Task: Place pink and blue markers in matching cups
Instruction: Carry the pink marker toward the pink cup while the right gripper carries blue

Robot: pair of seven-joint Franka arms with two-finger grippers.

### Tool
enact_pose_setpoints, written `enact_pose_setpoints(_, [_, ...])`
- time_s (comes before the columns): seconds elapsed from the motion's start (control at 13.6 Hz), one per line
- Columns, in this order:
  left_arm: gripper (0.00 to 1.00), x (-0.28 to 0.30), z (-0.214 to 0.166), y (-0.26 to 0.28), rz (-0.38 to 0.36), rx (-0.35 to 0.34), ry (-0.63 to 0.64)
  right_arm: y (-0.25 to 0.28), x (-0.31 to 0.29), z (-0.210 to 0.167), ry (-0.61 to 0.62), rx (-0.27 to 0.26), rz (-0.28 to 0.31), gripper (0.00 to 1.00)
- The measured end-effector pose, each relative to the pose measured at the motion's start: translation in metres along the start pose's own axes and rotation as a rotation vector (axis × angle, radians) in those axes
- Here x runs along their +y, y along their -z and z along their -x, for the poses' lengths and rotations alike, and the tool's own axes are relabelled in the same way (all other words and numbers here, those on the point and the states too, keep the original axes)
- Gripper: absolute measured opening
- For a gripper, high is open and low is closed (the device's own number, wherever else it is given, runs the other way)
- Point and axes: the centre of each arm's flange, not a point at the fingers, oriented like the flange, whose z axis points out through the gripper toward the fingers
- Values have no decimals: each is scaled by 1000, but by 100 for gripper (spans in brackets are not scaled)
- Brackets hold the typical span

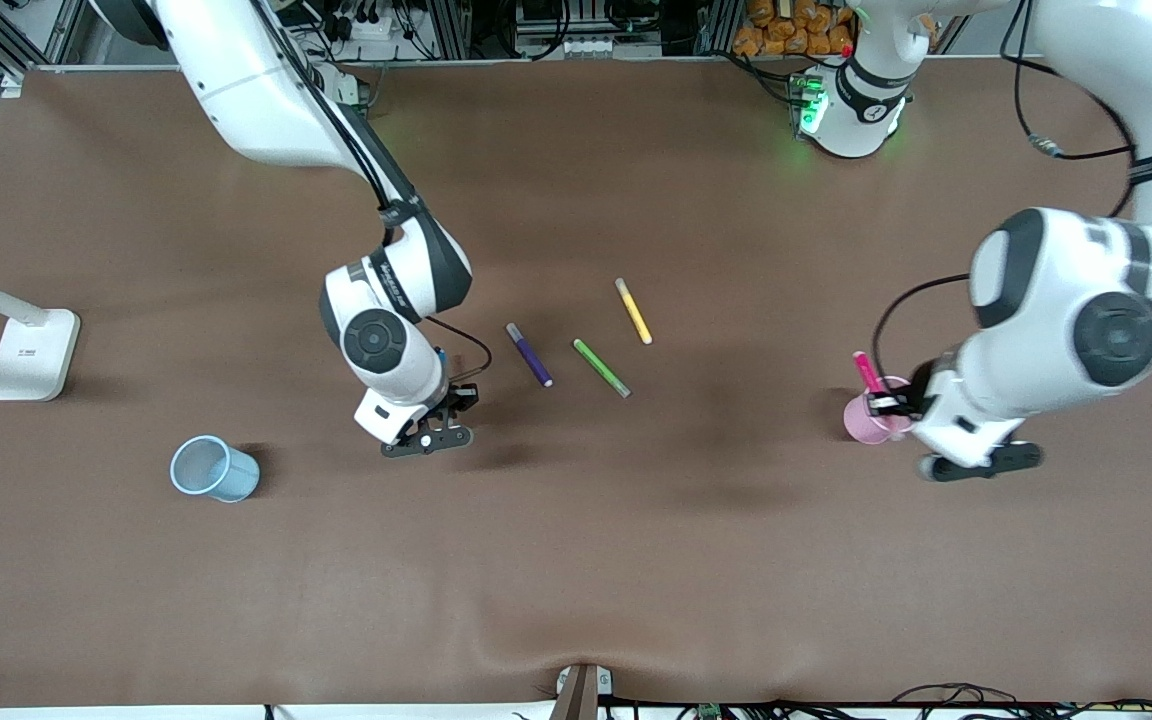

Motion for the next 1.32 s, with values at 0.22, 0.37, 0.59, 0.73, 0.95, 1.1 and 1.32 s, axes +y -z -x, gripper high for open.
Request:
enact_pose_setpoints(0.22, [17,-15,-7,9,-85,44,-21,37,16,-7,132,51,-9,17])
enact_pose_setpoints(0.37, [17,-12,-6,19,-146,81,-47,62,33,-14,207,90,-10,17])
enact_pose_setpoints(0.59, [17,-16,-5,24,-163,84,-36,93,45,-21,239,142,-11,17])
enact_pose_setpoints(0.73, [17,-28,-6,25,-169,69,-18,116,50,-24,260,177,-10,17])
enact_pose_setpoints(0.95, [17,-37,-5,26,-177,48,13,146,76,-24,311,207,-1,17])
enact_pose_setpoints(1.1, [17,-38,0,27,-186,31,80,164,97,-24,342,225,8,17])
enact_pose_setpoints(1.32, [17,-37,6,31,-198,22,241,189,122,-23,407,261,28,17])
